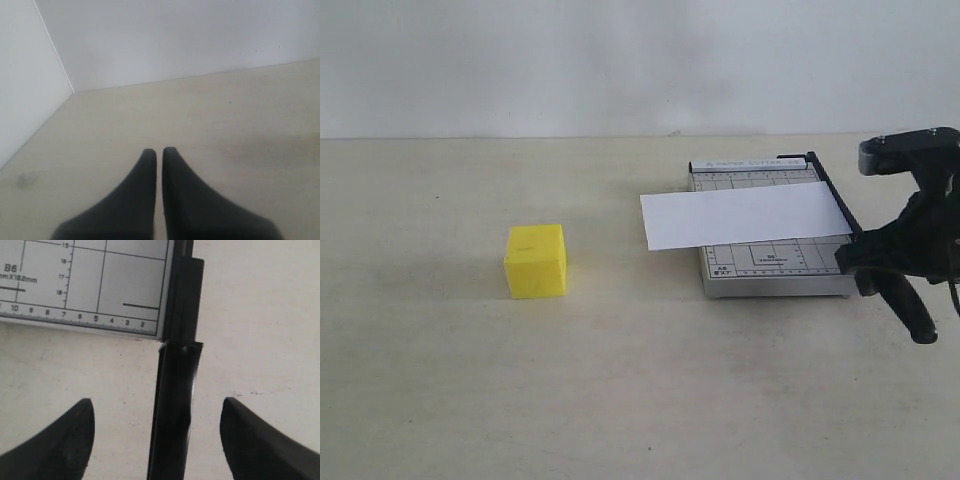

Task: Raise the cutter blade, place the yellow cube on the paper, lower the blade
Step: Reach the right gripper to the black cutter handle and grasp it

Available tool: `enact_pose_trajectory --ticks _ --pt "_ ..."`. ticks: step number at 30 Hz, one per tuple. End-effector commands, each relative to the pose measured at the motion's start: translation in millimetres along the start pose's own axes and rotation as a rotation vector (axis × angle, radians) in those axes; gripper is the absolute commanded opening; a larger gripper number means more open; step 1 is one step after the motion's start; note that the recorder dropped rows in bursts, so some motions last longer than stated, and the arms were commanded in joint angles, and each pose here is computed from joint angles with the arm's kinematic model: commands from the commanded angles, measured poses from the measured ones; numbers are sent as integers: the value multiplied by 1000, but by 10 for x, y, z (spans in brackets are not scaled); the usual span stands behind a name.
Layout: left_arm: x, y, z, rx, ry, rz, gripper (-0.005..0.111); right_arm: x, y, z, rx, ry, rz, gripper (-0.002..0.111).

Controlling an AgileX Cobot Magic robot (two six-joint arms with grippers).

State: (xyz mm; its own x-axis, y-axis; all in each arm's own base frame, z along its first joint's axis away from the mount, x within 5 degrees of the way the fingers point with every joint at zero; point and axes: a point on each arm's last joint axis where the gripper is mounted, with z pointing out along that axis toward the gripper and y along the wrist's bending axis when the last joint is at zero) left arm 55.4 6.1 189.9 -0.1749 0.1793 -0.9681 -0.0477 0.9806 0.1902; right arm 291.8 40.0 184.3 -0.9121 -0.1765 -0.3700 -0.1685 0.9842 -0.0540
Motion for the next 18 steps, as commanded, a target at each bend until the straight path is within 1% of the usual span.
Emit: enact_pose_trajectory --ticks 1,11,16,18 --pt "-22 3 -5 -3 -19 -12 4 -16 -34 87 42 7 -32 68" --pt "-22 3 -5 -3 -19 -12 4 36 -25 296 40 80 -40 68" --pt "-22 3 -5 -3 -19 -12 4 41 -22 336 38 86 -39 67" --pt "-22 3 -5 -3 -19 -12 4 41 -22 336 38 86 -39 62"
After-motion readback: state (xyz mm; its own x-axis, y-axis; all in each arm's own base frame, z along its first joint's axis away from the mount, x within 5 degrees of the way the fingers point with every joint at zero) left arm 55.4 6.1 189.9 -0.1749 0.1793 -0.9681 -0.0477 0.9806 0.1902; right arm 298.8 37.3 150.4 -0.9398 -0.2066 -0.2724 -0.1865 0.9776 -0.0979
